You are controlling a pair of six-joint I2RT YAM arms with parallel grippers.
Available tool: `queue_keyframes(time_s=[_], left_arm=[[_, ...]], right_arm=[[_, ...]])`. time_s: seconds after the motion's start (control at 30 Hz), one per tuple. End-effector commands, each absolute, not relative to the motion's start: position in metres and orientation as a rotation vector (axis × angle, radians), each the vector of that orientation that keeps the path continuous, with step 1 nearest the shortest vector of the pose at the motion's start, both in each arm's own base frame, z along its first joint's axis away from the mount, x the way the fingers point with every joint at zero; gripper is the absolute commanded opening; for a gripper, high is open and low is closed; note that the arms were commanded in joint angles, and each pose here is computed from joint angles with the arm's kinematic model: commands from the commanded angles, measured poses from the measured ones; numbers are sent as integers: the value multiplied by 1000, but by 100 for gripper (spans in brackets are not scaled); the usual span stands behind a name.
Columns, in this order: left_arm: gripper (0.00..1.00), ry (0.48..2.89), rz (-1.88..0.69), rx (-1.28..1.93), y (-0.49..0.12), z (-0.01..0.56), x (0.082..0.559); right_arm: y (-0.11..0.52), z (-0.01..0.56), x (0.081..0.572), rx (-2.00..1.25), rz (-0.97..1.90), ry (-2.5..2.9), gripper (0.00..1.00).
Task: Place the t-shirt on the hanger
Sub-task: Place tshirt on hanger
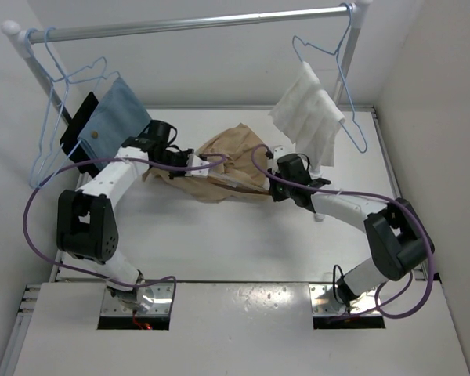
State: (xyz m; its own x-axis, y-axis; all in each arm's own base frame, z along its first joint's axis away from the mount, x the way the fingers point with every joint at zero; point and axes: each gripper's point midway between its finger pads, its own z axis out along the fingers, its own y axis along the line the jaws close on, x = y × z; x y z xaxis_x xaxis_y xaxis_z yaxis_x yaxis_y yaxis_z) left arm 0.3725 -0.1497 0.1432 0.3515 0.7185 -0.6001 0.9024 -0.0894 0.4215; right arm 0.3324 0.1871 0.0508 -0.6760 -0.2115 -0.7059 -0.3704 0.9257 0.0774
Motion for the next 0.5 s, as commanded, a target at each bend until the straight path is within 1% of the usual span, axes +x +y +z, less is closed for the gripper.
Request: queue_keyframes(time_s=[0.0,0.17,0.2,0.4,0.47], left_arm=[[0,1379,-120,1902,-140,155,384],[0,1371,-113,1882,-163,157,385],[0,1389,-130,1861,-168,158,384],[0,1358,-313,1770,-198,178,371],[0,1360,-386,1776,-207,176,362]], right_arm=[[178,63,334,-468,214,2332,0],[214,95,343,-530,416,2245,0],[222,109,346,-540,441,2200,0],[251,144,346,-579,581,2099,0],[259,160,350,-578,620,2059,0]])
